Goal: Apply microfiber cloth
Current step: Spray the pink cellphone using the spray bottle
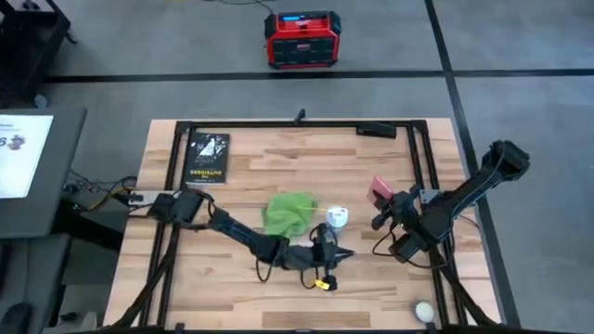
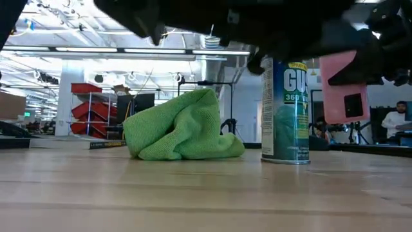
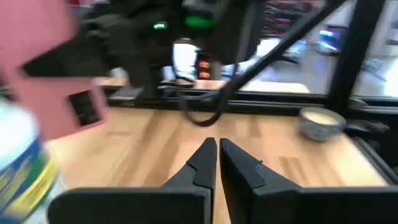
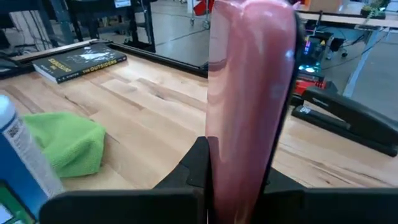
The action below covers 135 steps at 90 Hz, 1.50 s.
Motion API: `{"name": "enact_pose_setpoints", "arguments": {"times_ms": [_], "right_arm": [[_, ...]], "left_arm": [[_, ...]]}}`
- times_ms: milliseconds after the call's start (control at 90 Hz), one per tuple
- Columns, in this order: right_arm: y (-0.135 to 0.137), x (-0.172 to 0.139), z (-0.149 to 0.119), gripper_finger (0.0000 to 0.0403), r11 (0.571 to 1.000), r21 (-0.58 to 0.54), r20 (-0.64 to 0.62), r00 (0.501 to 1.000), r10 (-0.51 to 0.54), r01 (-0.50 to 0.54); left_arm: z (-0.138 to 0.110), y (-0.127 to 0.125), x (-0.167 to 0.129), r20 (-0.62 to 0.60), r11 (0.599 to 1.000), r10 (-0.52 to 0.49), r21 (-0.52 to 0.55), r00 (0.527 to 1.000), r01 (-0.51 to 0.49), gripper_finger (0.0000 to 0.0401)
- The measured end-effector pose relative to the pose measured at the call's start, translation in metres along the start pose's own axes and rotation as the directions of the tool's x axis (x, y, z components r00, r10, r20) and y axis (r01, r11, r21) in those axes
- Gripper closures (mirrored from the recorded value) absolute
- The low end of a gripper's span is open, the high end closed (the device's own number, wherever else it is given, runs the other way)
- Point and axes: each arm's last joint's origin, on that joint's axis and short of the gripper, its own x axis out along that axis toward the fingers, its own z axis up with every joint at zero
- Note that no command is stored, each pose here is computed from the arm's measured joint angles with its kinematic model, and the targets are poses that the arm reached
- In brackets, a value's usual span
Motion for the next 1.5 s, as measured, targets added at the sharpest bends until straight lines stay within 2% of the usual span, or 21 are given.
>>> {"name": "enact_pose_setpoints", "arguments": {"times_ms": [222, 344, 622, 778, 967, 1078, 1144, 1200, 1289, 1356, 1433, 1500], "right_arm": [[0.001, -0.005, -0.001, 0.0391, 1.0, -0.005, 0.001, 1.0, 0.03, -0.03], [0.002, -0.008, -0.002, 0.0391, 0.999, -0.004, 0.003, 0.999, 0.048, -0.048], [0.003, -0.014, -0.003, 0.0391, 0.996, -0.009, 0.002, 0.996, 0.087, -0.087], [0.003, -0.016, -0.004, 0.0391, 0.995, -0.016, 0.001, 0.995, 0.103, -0.103], [0.003, -0.016, -0.004, 0.0391, 0.995, -0.015, 0.001, 0.995, 0.103, -0.103], [0.003, -0.016, -0.004, 0.0391, 0.995, -0.016, 0.002, 0.995, 0.103, -0.103], [0.003, -0.016, -0.004, 0.0391, 0.995, -0.016, 0.002, 0.995, 0.103, -0.103], [0.003, -0.016, -0.004, 0.0391, 0.995, -0.017, 0.001, 0.995, 0.103, -0.103], [0.003, -0.017, -0.004, 0.0391, 0.994, -0.02, 0.001, 0.994, 0.108, -0.108], [0.003, -0.017, -0.004, 0.0391, 0.994, -0.023, 0.001, 0.994, 0.109, -0.109], [0.002, -0.018, -0.004, 0.0391, 0.994, -0.028, -0.001, 0.994, 0.109, -0.109], [0.002, -0.018, -0.004, 0.0391, 0.994, -0.031, 0.0, 0.994, 0.109, -0.109]], "left_arm": [[-0.014, -0.012, -0.014, -0.079, 0.987, 0.142, -0.068, 0.987, -0.148, 0.0401], [-0.021, -0.011, -0.015, -0.124, 0.978, 0.16, -0.113, 0.979, -0.174, 0.0401], [-0.065, -0.007, -0.002, -0.121, 0.966, 0.197, -0.144, 0.973, -0.213, 0.0401], [-0.071, -0.003, 0.0, -0.09, 0.956, 0.271, -0.091, 0.958, -0.279, 0.0401], [-0.074, 0.01, 0.008, -0.13, 0.952, 0.288, -0.068, 0.949, -0.298, 0.0401], [-0.074, 0.018, 0.012, -0.128, 0.94, 0.331, -0.043, 0.935, -0.338, 0.0401], [-0.076, 0.023, 0.013, -0.135, 0.919, 0.383, -0.039, 0.914, -0.392, 0.0401], [-0.081, 0.027, 0.011, -0.153, 0.886, 0.449, -0.052, 0.88, -0.461, 0.0401], [-0.092, 0.034, 0.002, -0.173, 0.803, 0.572, -0.082, 0.802, -0.591, 0.0401], [-0.102, 0.038, -0.009, -0.164, 0.725, 0.66, -0.117, 0.733, -0.678, 0.0401], [-0.108, 0.037, -0.024, -0.136, 0.666, 0.71, -0.188, 0.691, -0.722, 0.0401], [-0.109, 0.033, -0.032, -0.11, 0.649, 0.722, -0.235, 0.683, -0.723, 0.0401]]}}
